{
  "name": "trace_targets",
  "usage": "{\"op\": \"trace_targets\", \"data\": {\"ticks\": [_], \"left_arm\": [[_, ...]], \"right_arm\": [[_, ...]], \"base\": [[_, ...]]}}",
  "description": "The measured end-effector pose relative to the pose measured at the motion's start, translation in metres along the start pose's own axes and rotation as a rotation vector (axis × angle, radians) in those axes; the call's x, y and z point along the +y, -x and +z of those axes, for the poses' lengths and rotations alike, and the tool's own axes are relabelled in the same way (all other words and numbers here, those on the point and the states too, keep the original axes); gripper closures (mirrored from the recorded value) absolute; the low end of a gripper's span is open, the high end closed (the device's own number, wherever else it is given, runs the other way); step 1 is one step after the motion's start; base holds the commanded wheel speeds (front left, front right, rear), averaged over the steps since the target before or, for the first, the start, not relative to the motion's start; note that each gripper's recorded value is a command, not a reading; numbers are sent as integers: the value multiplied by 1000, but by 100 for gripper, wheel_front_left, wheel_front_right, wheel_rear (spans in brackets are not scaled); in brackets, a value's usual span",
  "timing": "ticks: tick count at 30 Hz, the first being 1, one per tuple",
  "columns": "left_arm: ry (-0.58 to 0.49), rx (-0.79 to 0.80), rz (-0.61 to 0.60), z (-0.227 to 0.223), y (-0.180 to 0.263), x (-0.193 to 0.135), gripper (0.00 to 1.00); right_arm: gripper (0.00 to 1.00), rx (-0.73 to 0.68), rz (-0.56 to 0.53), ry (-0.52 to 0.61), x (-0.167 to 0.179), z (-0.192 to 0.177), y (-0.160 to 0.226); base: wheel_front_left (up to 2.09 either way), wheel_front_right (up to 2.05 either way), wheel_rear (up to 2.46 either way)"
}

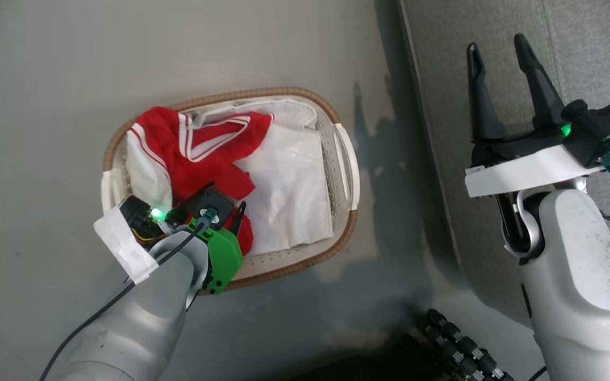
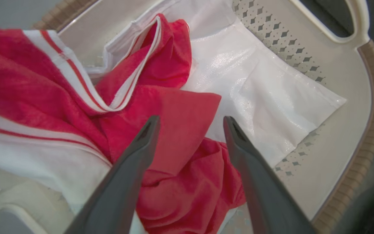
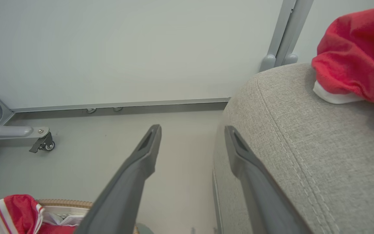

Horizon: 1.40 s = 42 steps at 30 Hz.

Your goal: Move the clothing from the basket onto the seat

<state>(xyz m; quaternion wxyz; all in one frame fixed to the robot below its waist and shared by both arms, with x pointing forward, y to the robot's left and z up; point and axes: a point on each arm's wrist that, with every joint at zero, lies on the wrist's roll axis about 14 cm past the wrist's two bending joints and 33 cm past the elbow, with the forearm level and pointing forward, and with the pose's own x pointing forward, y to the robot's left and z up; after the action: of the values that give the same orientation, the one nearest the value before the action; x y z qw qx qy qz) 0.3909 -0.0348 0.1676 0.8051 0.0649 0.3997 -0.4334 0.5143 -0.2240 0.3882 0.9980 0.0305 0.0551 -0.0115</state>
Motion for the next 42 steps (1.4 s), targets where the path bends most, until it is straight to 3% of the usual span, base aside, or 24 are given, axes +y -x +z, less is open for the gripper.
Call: {"op": "trace_targets", "data": {"ticks": [6, 10, 18, 21, 22, 30, 42], "left_arm": [[-17, 53, -48, -22, -24, -1, 0], [-115, 60, -41, -26, -39, 5, 0], [-107, 113, 12, -44, -53, 16, 1], [-93, 125, 12, -47, -56, 16, 83], [-91, 126, 12, -48, -56, 16, 100], [-83, 91, 0, -36, -53, 9, 100], [-97, -102, 3, 28, -28, -2, 100]], "right_arm": [[0, 37, -21, 13, -11, -21, -5], [0, 46, -26, 15, -15, -29, -8], [0, 62, -40, 24, -22, -37, -7], [0, 66, -46, 26, -24, -39, -7], [0, 67, -47, 26, -25, -39, -7], [0, 55, -52, 22, -26, -33, -6], [0, 29, -42, 40, -19, -12, 2]], "base": [[0, 0, 0], [0, 0, 0], [0, 0, 0], [0, 0, 0], [0, 0, 0], [0, 0, 0], [0, 0, 0]]}}
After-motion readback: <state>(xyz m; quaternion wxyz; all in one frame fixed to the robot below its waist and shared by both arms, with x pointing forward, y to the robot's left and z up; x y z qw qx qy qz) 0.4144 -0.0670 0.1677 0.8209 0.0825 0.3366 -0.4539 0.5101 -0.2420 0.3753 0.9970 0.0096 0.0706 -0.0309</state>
